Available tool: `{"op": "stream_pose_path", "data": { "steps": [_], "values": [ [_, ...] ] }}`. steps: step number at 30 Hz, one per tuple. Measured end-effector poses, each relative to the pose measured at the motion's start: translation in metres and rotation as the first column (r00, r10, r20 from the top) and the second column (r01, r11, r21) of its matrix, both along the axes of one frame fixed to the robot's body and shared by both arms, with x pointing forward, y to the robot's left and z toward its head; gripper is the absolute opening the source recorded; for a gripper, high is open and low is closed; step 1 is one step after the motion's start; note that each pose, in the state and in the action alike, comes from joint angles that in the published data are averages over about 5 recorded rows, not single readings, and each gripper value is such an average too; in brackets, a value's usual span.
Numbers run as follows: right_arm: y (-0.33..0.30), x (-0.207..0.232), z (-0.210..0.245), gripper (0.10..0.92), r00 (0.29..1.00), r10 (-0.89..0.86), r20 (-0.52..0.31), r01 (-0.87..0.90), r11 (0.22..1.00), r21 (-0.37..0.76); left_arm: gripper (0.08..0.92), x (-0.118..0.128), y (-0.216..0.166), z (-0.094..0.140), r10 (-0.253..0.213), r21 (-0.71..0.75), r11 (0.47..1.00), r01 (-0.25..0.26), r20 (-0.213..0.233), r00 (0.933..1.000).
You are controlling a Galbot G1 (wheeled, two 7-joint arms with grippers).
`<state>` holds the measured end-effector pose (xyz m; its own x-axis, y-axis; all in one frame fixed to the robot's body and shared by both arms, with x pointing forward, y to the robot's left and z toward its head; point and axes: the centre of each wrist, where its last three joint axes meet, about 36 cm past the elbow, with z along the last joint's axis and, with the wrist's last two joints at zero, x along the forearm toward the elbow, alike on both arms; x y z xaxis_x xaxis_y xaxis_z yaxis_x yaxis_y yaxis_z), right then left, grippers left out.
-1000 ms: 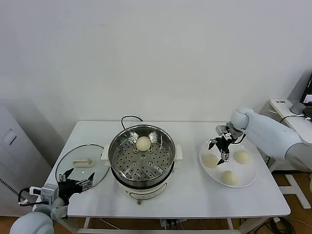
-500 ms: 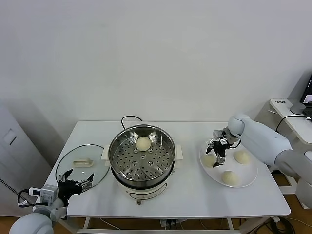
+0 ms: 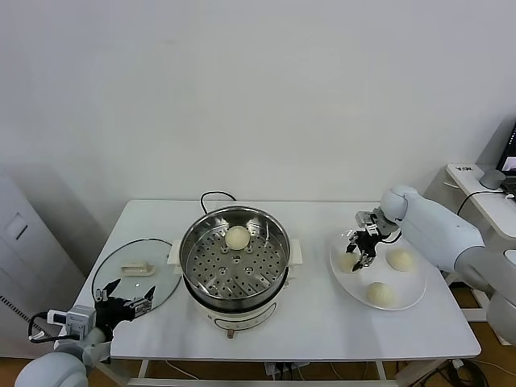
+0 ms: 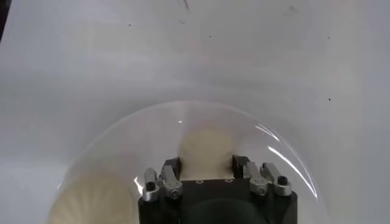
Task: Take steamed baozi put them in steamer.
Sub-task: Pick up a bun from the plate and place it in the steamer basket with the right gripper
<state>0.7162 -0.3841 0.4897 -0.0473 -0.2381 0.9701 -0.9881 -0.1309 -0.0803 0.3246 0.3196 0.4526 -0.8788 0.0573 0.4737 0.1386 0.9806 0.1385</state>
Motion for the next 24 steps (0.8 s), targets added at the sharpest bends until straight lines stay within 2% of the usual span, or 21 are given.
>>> {"op": "stream_pose_path", "data": {
  "steps": [11,19,24],
  "values": [
    [0.025,-0.007,0.109,0.528,1.0,0.022,0.012,-0.022,0.999,0.024,0.823,0.002,0.0,0.002,0.007,0.014,1.0,-0.007,0.002,1.0],
    [0.073,-0.021,0.184,0.528,0.999,0.02,0.033,-0.023,0.997,0.078,0.823,0.004,-0.002,0.002,0.008,0.019,1.0,-0.008,0.006,1.0],
    [0.113,-0.03,0.214,0.527,0.999,0.011,0.035,-0.016,0.99,0.139,0.823,0.004,-0.002,0.003,0.007,0.021,1.0,-0.007,0.007,1.0]
  ]
}}
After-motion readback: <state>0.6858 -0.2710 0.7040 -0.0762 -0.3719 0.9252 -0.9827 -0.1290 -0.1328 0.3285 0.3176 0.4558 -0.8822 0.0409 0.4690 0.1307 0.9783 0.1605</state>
